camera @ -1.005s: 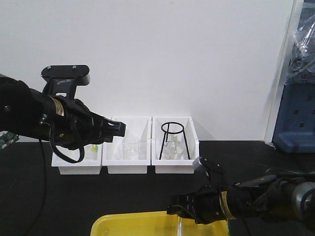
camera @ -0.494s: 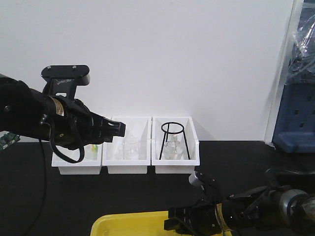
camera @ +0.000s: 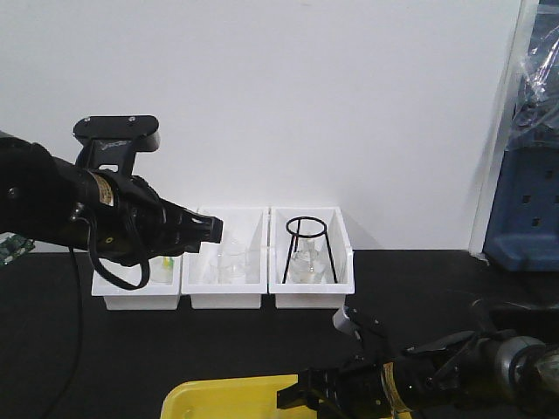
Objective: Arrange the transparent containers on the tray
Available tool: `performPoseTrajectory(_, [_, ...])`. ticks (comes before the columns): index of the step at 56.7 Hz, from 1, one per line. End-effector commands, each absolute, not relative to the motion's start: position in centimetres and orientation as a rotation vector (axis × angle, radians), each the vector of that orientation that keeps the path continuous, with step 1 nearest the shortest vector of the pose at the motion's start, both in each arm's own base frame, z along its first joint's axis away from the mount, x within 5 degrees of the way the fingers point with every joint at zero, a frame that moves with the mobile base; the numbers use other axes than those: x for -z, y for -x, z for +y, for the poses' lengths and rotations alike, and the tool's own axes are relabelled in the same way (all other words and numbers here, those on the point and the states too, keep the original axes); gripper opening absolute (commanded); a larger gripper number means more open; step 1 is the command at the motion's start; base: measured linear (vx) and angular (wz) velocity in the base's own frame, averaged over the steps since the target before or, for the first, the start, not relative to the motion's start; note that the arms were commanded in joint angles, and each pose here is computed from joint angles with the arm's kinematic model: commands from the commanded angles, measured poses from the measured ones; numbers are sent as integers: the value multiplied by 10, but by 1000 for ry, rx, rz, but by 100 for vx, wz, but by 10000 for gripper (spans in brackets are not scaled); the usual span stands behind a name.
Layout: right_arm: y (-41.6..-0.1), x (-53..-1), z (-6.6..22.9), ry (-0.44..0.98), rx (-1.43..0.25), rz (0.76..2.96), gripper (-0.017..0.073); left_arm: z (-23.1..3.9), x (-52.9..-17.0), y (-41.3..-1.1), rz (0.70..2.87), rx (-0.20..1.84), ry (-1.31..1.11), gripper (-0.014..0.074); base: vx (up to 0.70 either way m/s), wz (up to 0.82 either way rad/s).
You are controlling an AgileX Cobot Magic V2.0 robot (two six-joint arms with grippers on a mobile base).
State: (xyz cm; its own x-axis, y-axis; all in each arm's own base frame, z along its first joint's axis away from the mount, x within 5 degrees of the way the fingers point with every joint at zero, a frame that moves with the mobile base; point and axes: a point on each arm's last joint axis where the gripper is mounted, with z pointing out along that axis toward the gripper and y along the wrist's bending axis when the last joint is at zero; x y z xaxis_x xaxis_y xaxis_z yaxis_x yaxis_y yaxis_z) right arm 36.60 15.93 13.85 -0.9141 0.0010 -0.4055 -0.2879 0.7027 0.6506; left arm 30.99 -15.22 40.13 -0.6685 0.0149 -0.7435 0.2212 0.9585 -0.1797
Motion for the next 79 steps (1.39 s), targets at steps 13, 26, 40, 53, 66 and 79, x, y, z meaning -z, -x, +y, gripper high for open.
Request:
performPoseTrajectory(13, [-347,-240,158,434,-1155,2275,46,-149,-431,-297,2152,342,-260,272,0,0])
performPoseTrajectory(26, [-305,-332,128,553,-1130,2013,-13,-143,-443,-276,2149,341,-393,-9,0,0])
performPoseTrajectory(40, [-240,-370,90,603,-761,1778,-13,-138,-428,-229,2045,411,-551,-9,0,0])
performPoseTrajectory(53, [-179,-354,71,585,-531,1698,-13,-116,-365,-180,1987,423,-556,-8,0,0])
performPoseTrajectory(66, [-149,-335,55,466,-400,1680,-13,-94,-328,-144,1925,459,-500,-8,0,0])
performPoseTrajectory(79, [-145,-332,53,447,-382,1675,-13,-88,-330,-135,1876,466,-484,-8,0,0])
